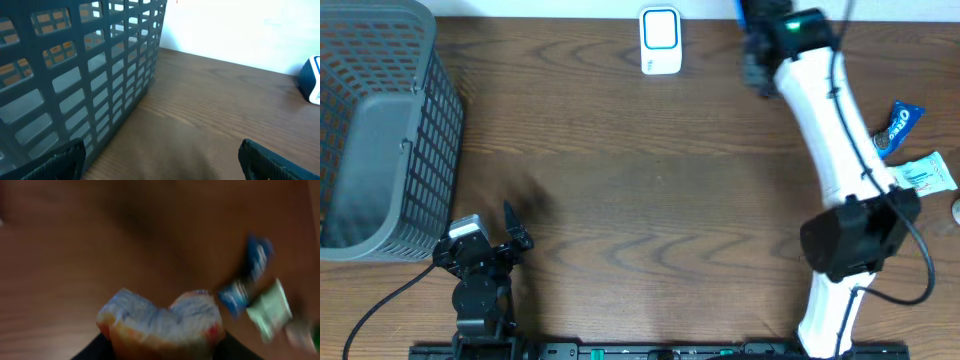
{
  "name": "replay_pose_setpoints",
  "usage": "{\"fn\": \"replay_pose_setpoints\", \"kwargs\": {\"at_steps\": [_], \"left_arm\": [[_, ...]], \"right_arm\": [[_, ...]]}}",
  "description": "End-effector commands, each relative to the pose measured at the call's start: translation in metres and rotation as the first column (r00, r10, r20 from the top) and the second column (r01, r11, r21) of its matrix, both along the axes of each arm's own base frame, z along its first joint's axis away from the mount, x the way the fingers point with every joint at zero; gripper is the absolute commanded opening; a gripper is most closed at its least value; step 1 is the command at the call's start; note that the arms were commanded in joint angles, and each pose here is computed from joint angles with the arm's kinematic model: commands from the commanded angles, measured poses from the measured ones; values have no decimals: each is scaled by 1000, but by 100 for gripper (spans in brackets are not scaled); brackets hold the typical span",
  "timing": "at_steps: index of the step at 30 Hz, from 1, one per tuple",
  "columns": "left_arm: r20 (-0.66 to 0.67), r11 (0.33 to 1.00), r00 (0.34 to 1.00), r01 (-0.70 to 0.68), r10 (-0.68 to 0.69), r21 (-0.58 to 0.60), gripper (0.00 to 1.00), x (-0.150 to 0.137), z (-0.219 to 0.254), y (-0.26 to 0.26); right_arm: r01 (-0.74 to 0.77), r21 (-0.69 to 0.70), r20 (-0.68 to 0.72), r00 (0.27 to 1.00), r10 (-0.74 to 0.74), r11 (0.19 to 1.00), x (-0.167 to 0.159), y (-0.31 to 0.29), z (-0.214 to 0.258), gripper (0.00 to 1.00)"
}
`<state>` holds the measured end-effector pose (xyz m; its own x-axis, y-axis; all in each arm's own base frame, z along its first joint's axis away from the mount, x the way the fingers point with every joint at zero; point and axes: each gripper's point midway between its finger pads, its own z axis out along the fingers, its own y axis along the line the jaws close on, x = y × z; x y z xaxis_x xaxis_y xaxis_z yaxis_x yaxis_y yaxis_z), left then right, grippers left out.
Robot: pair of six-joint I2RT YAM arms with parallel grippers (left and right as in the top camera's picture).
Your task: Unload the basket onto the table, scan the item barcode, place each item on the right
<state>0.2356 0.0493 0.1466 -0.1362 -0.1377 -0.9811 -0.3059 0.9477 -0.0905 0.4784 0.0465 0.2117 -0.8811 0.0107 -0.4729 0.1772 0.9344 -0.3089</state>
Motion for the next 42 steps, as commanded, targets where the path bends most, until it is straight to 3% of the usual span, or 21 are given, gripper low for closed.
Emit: {"fn": "replay_pose_setpoints", "kwargs": {"at_steps": [1,11,17,18,19,20,26,33,36,42], "left_arm": [[-38,1000,999,-3,4,8,98,0,-16,1],[-38,1000,999,-3,3,8,98,0,-16,0],[-38,1000,999,-3,3,8,98,0,-16,0],[-38,1000,999,-3,4,8,98,0,-16,1],[-38,1000,999,-3,3,8,98,0,-16,0],[-38,1000,999,-3,3,8,98,0,-16,0],[-38,1000,999,-3,3,8,98,0,-16,0],[-38,1000,999,-3,3,8,98,0,-16,0],[-38,1000,999,-3,3,8,98,0,-16,0],[-38,1000,999,-3,3,8,98,0,-16,0]], "right_arm": [[281,52,-111,955,-274,958,-9,-76,-66,45],[500,126,-178,861,-477,856,-43,-178,-173,52],[571,174,-163,820,-549,802,-55,-215,-191,56],[574,197,-162,819,-551,795,-53,-217,-189,69],[572,225,-161,820,-549,789,-51,-217,-186,89],[568,256,-162,823,-545,782,-47,-217,-181,99],[512,377,-115,853,-509,772,-24,-205,-104,99],[346,435,149,883,-445,831,-26,-169,45,99],[232,453,317,860,-399,861,-48,-144,119,99],[151,452,472,796,-379,879,-118,-129,199,99]]}}
